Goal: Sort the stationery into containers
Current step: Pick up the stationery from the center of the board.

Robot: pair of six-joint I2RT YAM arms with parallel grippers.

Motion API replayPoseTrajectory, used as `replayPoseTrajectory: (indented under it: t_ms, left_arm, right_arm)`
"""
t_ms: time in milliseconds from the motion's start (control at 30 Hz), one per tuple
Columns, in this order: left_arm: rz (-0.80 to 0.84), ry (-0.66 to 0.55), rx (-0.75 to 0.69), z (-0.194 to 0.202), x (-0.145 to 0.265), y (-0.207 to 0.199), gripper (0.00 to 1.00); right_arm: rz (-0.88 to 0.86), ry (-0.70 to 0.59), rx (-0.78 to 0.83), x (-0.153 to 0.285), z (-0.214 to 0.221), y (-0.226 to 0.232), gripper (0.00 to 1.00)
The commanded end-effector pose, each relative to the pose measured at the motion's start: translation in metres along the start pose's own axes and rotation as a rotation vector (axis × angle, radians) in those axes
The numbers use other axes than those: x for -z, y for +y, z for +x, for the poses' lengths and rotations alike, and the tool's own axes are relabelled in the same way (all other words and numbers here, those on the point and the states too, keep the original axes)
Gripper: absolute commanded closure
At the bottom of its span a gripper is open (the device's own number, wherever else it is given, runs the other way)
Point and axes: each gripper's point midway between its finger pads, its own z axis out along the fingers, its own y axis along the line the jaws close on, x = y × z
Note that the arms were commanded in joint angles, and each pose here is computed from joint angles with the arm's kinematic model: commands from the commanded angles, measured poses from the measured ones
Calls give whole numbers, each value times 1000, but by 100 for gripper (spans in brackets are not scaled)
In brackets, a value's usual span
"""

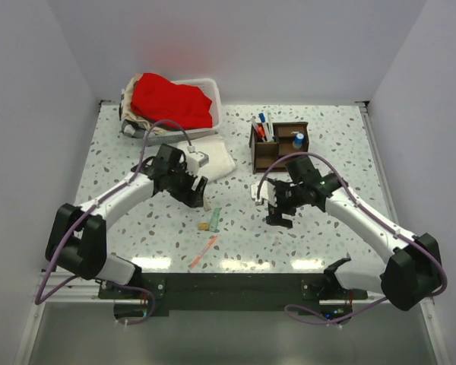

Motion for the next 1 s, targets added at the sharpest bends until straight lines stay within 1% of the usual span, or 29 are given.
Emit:
replayPoseTrajectory:
  t_ms: [0,33,67,100,133,167,233,267,300,333,400,467,500,533,600,667,733,767,867,967]
  left_arm:
    - [-136,-162,35,-37,52,41,18]
    - [-169,-185,81,-36,62,60,16]
    - [-191,-207,97,-38,68,69,14]
    - [-214,-236,106,-40,76,76,13]
    - [-244,-262,140,-39,85,89,11]
    - [-258,-291,148,-42,91,95,11]
    - [-280,-333,178,-41,105,104,10]
    - [-293,-346,191,-40,109,108,9]
    - [-301,-368,192,-42,115,107,9]
    - [-330,-385,229,-37,124,116,8]
    - [-367,-413,244,-34,134,121,7]
    - [-407,-436,276,-29,144,130,6]
    - [-421,-450,284,-27,149,130,6]
    - [-438,-461,300,-24,155,134,6]
    - [-449,-476,307,-21,160,133,5]
    - [-456,-488,310,-18,165,132,5]
    - [-452,-484,313,-14,163,130,5]
    - [-450,-480,314,-12,162,129,5]
    - [-449,-471,315,-7,160,128,5]
    - [-444,-466,319,-7,158,129,5]
  right_arm:
    - [-97,-79,390,-13,-43,-20,10]
    - [-177,-99,384,-29,-42,-19,11]
    - [-170,-133,442,-27,-62,-34,11]
    - [-208,-153,525,-34,-69,-38,15]
    - [-257,-153,530,-38,-72,-37,17]
    - [-281,-161,547,-51,-82,-52,18]
    - [-334,-168,654,-64,-92,-55,21]
    - [-383,-138,674,-74,-88,-58,21]
    - [-408,-139,769,-81,-92,-56,22]
    - [-440,-126,814,-87,-89,-53,22]
    - [-505,-106,917,-100,-83,-47,22]
    - [-560,-106,972,-102,-82,-40,23]
    - [-603,-102,1025,-110,-78,-36,25]
    - [-623,-105,1045,-111,-77,-33,27]
    - [-627,-123,1099,-117,-82,-31,29]
    - [-634,-134,1117,-128,-87,-30,30]
    - [-658,-141,1088,-138,-87,-27,31]
    - [-646,-147,1099,-141,-96,-29,32]
    - [-653,-139,1092,-154,-97,-28,34]
    - [-677,-123,1081,-164,-94,-27,40]
